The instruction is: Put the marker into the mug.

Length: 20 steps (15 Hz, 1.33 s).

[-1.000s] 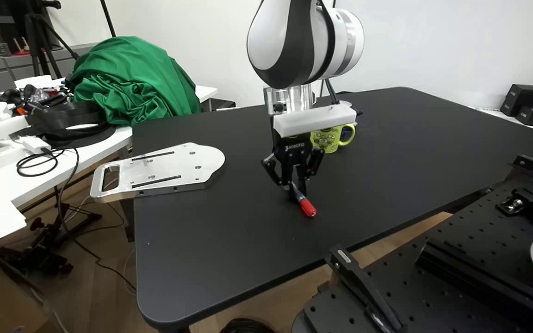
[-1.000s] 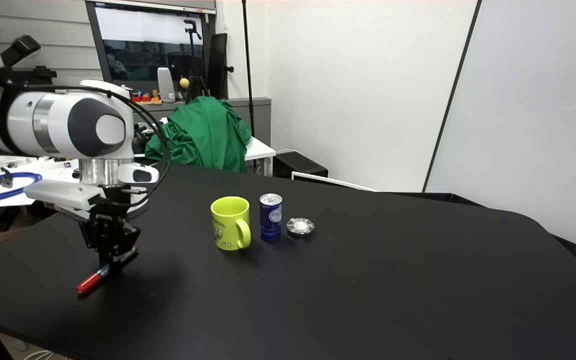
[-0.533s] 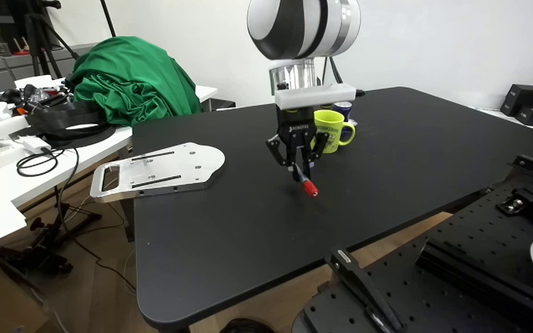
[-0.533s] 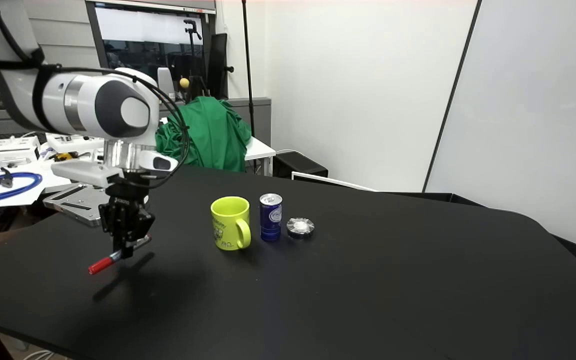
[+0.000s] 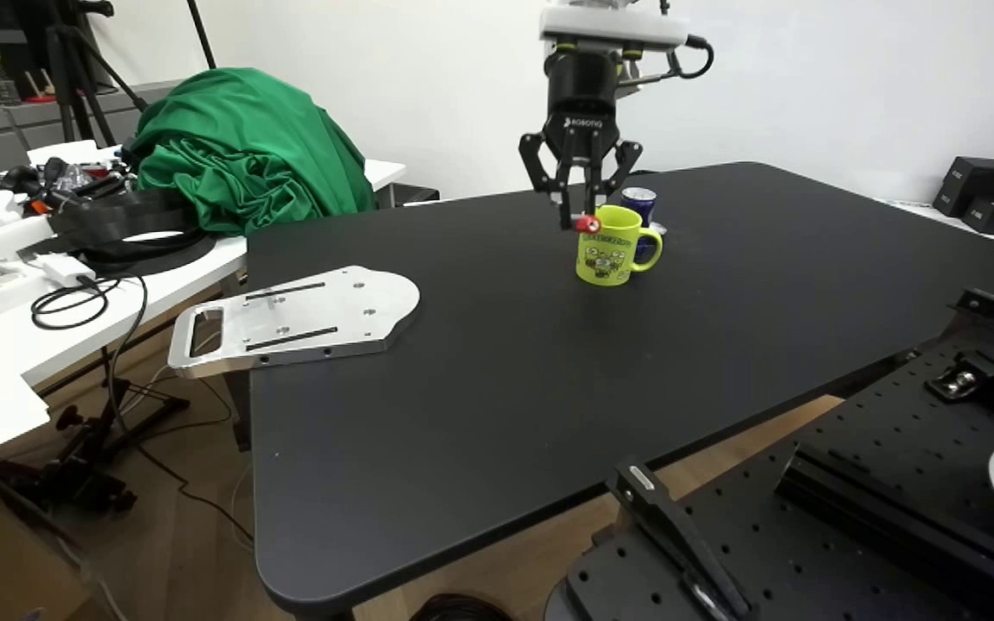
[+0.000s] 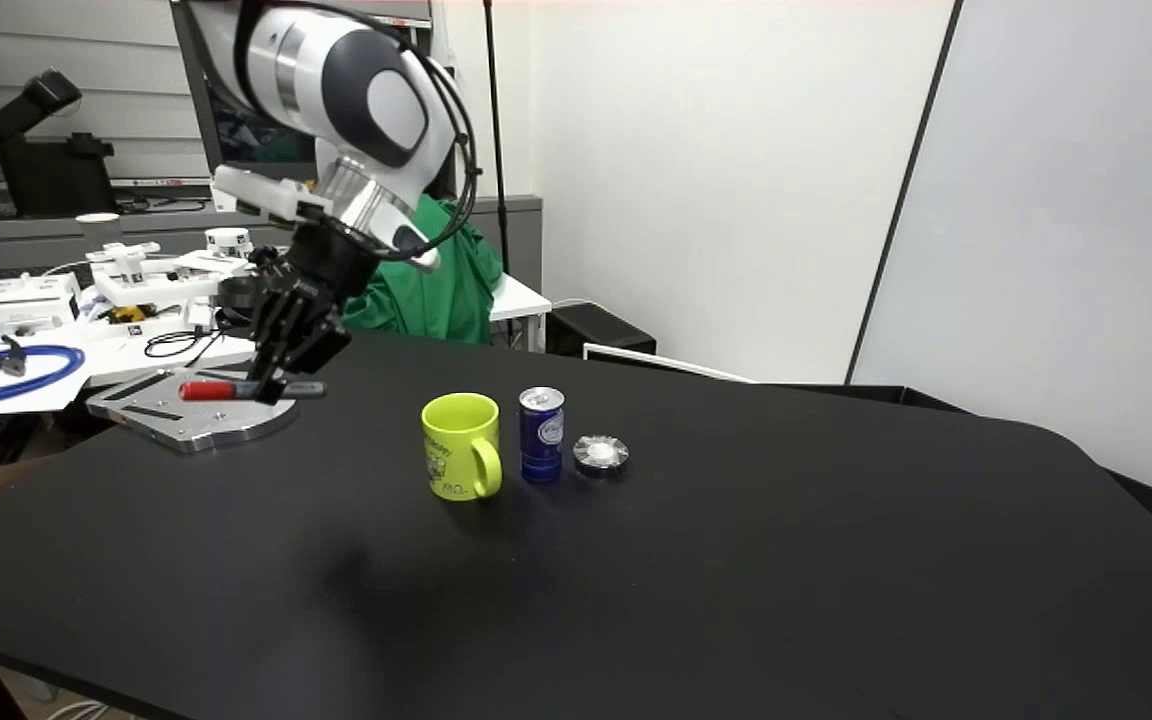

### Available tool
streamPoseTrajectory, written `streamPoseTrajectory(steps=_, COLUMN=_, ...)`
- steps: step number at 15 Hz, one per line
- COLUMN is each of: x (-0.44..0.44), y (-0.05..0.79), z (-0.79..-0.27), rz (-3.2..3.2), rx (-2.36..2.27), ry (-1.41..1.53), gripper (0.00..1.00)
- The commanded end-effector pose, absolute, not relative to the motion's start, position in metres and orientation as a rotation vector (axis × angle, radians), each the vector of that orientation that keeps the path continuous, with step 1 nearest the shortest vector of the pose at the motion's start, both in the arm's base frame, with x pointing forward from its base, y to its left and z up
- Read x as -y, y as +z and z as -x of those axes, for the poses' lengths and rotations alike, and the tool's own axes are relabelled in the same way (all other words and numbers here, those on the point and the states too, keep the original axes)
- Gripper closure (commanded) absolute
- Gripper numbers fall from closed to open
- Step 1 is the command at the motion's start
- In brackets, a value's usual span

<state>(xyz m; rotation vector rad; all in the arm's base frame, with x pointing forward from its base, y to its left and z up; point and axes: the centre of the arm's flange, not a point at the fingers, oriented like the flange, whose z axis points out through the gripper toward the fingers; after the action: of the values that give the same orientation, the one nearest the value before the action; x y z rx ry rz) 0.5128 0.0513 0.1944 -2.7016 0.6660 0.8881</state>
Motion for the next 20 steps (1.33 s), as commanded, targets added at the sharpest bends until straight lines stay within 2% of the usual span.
streamPoseTrajectory(steps=1, x=-0.004, y=0.221, z=-0.544, rz=2.525, rx=-0.802, ry=0.938, gripper=0.94)
streamPoseTrajectory(steps=7, x=0.058, y=0.224, z=-0.561, rz=2.329, rx=-0.964, ry=0.973, gripper=0.94)
streamPoseTrajectory(steps=20, x=0.138, y=0.173, z=-0.573, rz=2.092, rx=-1.142, ry=0.985, gripper=0.94)
